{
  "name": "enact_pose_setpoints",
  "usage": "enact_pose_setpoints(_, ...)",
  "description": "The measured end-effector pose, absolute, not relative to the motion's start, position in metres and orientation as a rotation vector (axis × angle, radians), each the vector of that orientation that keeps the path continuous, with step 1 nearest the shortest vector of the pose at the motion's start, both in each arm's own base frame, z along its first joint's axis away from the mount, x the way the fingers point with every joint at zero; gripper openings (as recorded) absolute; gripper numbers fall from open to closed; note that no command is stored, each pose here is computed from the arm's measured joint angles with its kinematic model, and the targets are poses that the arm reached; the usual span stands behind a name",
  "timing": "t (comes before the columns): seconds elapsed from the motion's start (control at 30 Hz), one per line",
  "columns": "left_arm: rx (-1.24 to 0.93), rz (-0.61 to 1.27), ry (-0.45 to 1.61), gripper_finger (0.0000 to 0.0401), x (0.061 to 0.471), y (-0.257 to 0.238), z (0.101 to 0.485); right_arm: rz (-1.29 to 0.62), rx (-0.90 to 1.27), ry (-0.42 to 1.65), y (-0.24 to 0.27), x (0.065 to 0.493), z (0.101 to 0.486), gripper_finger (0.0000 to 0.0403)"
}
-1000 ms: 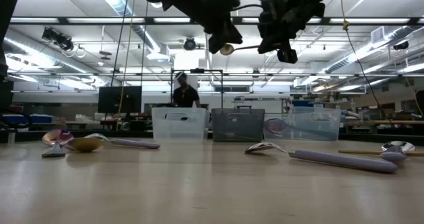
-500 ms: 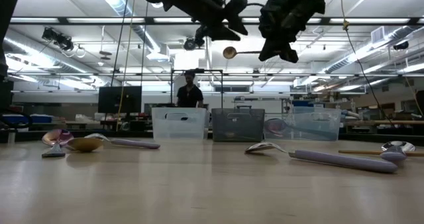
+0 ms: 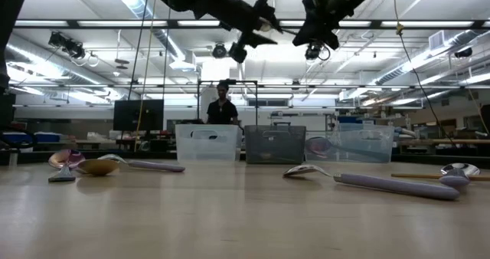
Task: Sort silverware by color (type)
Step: Put the gold spoon into the black bin
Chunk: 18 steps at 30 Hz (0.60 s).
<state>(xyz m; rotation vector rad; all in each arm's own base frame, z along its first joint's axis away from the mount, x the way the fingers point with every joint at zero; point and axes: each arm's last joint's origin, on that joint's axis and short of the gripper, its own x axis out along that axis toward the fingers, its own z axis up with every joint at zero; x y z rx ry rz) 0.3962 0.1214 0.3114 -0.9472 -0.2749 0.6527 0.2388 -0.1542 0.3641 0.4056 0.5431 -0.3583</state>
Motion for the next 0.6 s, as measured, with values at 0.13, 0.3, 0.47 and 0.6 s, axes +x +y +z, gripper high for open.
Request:
enact_pose_setpoints(0.13,-0.94,0.636,-0.322,0.0153,0.396,0.121,0.316,-0.376,0.393,0.536,-0.154,0.24,0.365,0.002)
enact_pose_setpoints(0.3,-0.945,0.612,-0.382,0.0196,0.396,0.121,0.321,-0.369,0.38,0.473,-0.155,0.241,0.371,0.002)
enact_pose_setpoints(0.47,-0.89,0.631,-0.396,0.0212,0.396,0.12,0.324,-0.357,0.39,0.472,-0.152,0.243,0.371,0.002)
enact_pose_setpoints(0.6,-0.866,0.624,-0.453,0.0209,0.399,0.121,0.324,-0.348,0.398,0.45,-0.15,0.245,0.373,0.002)
